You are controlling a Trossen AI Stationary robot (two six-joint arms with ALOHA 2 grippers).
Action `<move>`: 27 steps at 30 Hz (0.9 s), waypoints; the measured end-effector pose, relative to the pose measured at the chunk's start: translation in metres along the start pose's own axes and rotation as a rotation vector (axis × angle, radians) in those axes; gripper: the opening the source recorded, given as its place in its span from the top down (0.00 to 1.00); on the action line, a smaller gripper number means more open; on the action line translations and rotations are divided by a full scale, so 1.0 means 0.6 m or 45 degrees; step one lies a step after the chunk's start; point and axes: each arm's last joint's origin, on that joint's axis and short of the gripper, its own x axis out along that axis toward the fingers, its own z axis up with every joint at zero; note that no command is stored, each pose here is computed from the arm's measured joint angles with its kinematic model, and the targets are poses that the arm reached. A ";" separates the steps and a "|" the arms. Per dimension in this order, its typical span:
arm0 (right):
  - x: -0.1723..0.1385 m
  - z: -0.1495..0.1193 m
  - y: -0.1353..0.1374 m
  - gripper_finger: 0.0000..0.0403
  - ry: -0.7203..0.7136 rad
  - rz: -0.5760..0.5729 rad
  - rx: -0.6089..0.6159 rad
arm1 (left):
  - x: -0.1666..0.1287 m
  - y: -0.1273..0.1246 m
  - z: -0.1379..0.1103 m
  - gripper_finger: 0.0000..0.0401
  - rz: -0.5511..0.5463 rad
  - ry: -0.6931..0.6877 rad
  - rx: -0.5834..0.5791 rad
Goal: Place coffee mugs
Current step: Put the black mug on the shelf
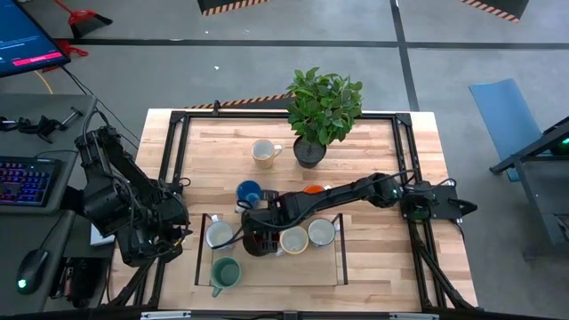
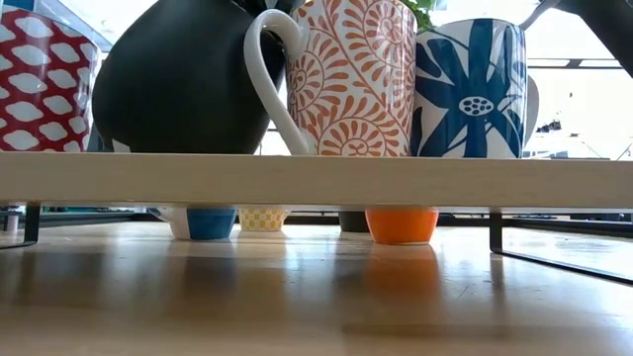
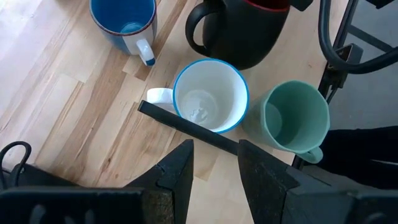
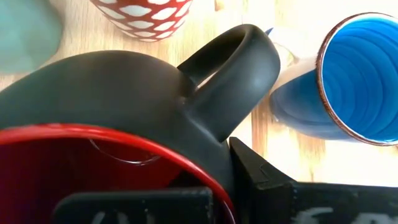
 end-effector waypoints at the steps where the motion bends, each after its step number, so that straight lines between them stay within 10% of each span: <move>1: 0.000 0.000 -0.001 1.00 0.001 0.000 0.002 | 0.000 0.000 0.000 0.72 -0.001 0.000 0.000; 27: 0.005 0.003 -0.037 1.00 0.050 0.082 0.050 | 0.000 -0.002 0.000 0.72 -0.014 -0.002 -0.005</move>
